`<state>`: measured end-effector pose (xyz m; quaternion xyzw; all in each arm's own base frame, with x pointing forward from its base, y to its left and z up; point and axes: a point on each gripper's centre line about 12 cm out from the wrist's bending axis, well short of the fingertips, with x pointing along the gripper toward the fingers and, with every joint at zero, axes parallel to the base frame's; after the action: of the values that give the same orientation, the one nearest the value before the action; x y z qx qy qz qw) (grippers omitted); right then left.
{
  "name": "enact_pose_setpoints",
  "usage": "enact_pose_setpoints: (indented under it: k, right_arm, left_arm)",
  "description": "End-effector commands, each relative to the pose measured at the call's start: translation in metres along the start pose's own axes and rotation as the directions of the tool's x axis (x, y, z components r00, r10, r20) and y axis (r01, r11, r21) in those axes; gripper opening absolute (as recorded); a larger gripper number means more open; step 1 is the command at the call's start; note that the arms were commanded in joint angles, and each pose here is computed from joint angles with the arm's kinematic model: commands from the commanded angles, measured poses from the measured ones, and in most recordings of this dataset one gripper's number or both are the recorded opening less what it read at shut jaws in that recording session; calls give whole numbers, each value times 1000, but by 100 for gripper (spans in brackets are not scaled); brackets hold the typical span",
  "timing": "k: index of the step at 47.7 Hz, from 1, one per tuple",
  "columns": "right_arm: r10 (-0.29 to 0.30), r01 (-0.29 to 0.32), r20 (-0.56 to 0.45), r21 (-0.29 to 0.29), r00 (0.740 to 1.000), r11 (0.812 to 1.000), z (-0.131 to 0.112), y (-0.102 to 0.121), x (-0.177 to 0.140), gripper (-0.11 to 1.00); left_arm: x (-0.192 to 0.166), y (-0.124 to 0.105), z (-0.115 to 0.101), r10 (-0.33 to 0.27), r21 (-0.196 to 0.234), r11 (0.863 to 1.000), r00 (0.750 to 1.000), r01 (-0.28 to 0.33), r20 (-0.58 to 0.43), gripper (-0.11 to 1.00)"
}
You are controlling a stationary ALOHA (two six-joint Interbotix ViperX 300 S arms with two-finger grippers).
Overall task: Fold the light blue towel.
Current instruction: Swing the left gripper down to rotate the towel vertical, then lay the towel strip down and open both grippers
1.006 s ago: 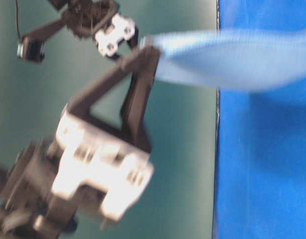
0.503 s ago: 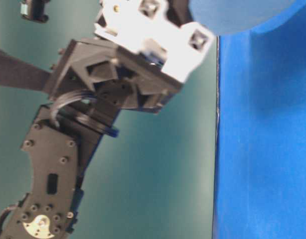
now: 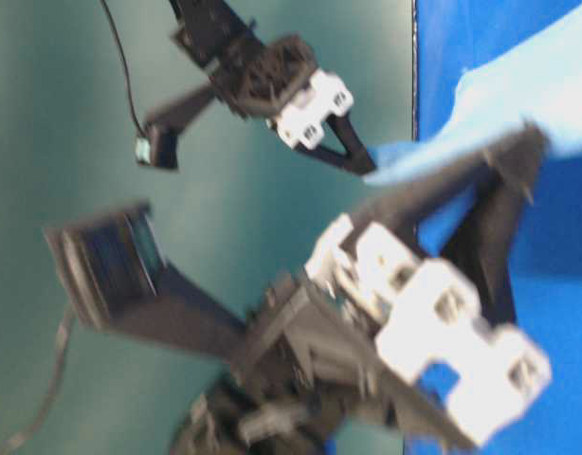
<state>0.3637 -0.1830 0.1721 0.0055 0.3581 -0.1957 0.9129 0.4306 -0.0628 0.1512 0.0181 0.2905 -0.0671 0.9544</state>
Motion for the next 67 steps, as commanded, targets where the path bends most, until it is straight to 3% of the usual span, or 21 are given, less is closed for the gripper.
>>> enact_pose_setpoints:
  k: [1,28,32,39,41,45,55,67]
  right_arm:
    - [-5,5,55,-3,998,1000,20,-2,0,1]
    - [17,-16,41,-26,999,1000,17,9,8,3]
    - [19,-18,42,-28,999,999,17,10,8,24]
    - [19,-17,45,-35,999,999,17,10,8,64]
    - [19,-17,45,-35,999,999,17,10,8,68]
    - [18,-16,45,-34,999,999,18,9,6,62]
    - [13,-12,54,-25,998,1000,18,9,-14,61]
    - [44,-41,108,-26,993,999,8,24,-67,61]
  left_arm:
    - [-16,-7,9,-14,-4,1000,998,14,58,3]
    - [-19,0,6,0,4,1000,997,0,77,5]
    - [-19,2,6,4,0,1000,997,-4,75,20]
    - [-23,9,7,19,-9,1000,997,-19,72,65]
    - [-25,11,8,23,-13,1000,998,-22,66,75]
    - [-32,13,8,27,-15,1000,999,-27,46,87]
    - [-60,13,14,25,-17,1000,1000,-25,-2,84]
    - [-102,27,21,63,-25,998,994,-61,89,82]
